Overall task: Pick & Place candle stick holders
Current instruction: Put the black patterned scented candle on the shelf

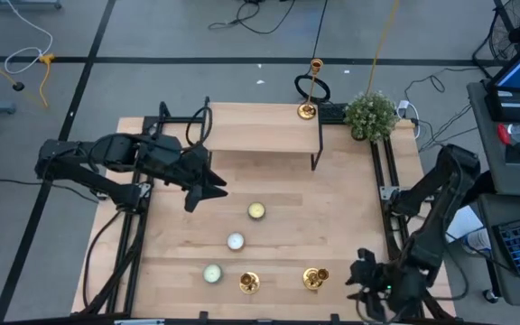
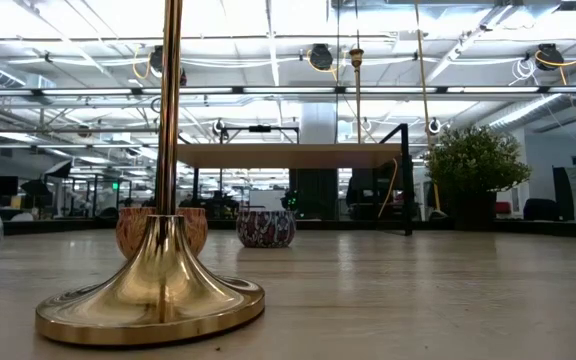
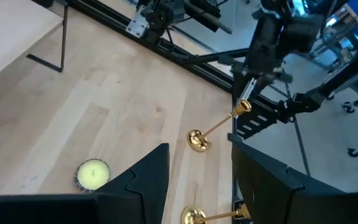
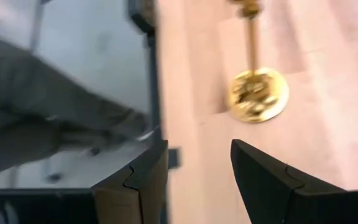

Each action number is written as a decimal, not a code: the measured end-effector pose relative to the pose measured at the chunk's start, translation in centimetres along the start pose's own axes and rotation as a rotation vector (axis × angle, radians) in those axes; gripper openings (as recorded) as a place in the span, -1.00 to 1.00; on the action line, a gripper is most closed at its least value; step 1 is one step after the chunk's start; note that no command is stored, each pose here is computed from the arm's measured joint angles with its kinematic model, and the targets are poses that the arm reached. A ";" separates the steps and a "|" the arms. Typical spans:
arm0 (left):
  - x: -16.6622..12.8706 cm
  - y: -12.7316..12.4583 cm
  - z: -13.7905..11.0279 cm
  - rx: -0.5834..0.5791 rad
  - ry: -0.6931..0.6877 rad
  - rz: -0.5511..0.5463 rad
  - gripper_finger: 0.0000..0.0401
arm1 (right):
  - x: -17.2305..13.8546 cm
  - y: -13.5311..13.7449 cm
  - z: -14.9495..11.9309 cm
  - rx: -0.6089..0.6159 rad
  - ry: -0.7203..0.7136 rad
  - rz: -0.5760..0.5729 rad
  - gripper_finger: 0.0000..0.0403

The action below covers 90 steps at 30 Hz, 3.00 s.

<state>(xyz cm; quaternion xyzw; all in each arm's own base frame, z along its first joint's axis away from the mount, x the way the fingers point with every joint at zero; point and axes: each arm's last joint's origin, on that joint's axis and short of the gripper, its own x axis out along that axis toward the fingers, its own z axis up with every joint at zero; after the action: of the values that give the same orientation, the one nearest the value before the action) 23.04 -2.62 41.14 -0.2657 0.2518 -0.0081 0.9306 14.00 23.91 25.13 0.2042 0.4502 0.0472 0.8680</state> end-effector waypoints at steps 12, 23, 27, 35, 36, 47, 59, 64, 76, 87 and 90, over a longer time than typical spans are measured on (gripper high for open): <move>8.5 4.2 -3.6 -0.123 0.322 0.309 -0.09 | 0.6 -2.4 0.0 0.142 -0.235 -0.307 -0.12; 13.9 1.3 -6.3 0.395 0.319 0.236 -0.09 | -1.5 -5.7 0.8 0.177 -0.341 -0.559 0.03; 13.2 0.4 -8.4 0.706 0.418 0.356 -0.09 | -2.0 -6.4 1.5 0.192 -0.395 -0.590 0.07; 17.3 2.0 -11.0 0.672 0.540 0.351 0.00 | -1.9 -7.2 2.8 0.219 -0.489 -0.635 0.08; 17.7 2.5 -11.3 0.647 0.574 0.351 0.03 | -1.9 -7.3 2.9 0.225 -0.491 -0.640 0.08; 16.7 5.2 -8.7 0.262 0.442 0.526 -0.01 | -1.5 -7.9 4.0 0.279 -0.513 -0.662 0.08; 10.6 5.7 -3.9 0.151 0.306 0.373 -0.32 | -1.3 -7.4 4.5 0.285 -0.655 -0.613 0.08; 10.0 5.8 -4.0 0.175 0.396 0.263 -0.41 | -1.3 -7.4 4.6 0.288 -0.658 -0.611 0.08; 11.8 7.5 -5.5 0.067 0.494 0.485 0.31 | -0.8 -7.8 5.6 0.312 -0.672 -0.622 0.05; 18.5 9.6 -8.3 -0.031 0.632 0.412 0.89 | -0.6 -8.3 6.5 0.330 -0.679 -0.647 0.05; 19.4 9.7 -8.3 -0.068 0.588 0.388 0.83 | -0.5 -8.3 6.5 0.335 -0.681 -0.645 0.05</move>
<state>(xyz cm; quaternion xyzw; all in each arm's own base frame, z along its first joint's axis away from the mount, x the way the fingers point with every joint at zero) 34.93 -1.26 21.28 -0.2299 0.5551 0.1011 0.7930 18.06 14.16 25.57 0.1950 0.1827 -0.3660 0.8914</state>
